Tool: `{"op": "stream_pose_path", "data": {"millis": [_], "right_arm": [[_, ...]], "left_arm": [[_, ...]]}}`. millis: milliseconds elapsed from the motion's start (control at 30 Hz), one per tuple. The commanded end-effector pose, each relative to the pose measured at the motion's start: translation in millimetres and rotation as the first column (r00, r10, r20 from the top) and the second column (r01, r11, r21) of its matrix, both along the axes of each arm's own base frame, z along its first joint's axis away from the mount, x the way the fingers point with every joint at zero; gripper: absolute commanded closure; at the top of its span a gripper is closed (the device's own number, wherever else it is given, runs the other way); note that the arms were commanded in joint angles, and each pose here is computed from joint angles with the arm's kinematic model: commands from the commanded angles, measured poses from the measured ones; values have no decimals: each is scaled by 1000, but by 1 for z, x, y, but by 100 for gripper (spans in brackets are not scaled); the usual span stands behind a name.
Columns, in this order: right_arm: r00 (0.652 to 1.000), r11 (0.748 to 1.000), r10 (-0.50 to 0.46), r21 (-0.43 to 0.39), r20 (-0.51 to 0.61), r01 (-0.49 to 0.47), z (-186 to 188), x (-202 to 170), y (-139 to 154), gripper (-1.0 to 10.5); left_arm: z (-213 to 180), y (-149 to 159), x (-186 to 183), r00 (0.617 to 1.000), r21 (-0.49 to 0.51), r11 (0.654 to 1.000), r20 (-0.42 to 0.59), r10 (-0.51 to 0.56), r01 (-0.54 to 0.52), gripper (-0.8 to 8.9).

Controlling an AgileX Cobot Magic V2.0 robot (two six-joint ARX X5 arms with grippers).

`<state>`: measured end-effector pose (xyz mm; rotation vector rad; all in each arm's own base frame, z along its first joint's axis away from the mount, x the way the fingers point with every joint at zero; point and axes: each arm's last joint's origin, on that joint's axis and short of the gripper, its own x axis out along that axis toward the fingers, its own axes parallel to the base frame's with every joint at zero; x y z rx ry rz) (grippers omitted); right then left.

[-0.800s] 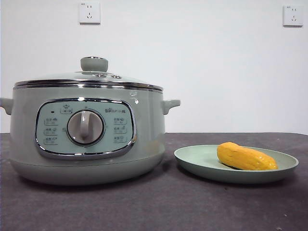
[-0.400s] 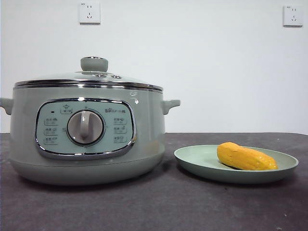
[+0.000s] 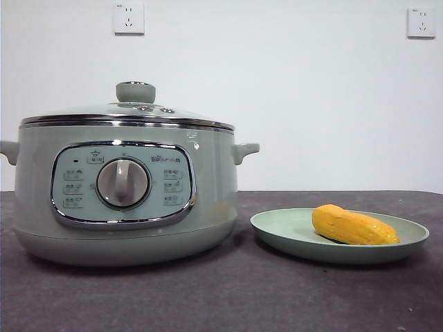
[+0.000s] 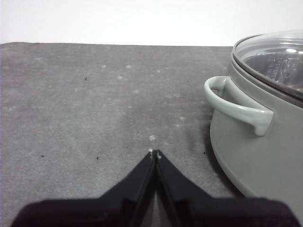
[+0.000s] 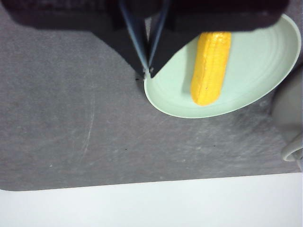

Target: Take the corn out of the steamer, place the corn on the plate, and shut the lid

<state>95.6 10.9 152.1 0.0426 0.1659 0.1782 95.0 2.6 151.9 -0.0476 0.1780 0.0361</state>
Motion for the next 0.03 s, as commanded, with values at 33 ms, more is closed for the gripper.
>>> {"op": "stream_pose_path", "data": {"millis": [33], "right_arm": [[1000, 1000, 0, 10, -27, 1, -5, 0, 0, 945]], "left_arm": [[-5, 0, 1, 1000, -8, 1000, -10, -1, 1, 816]]}}
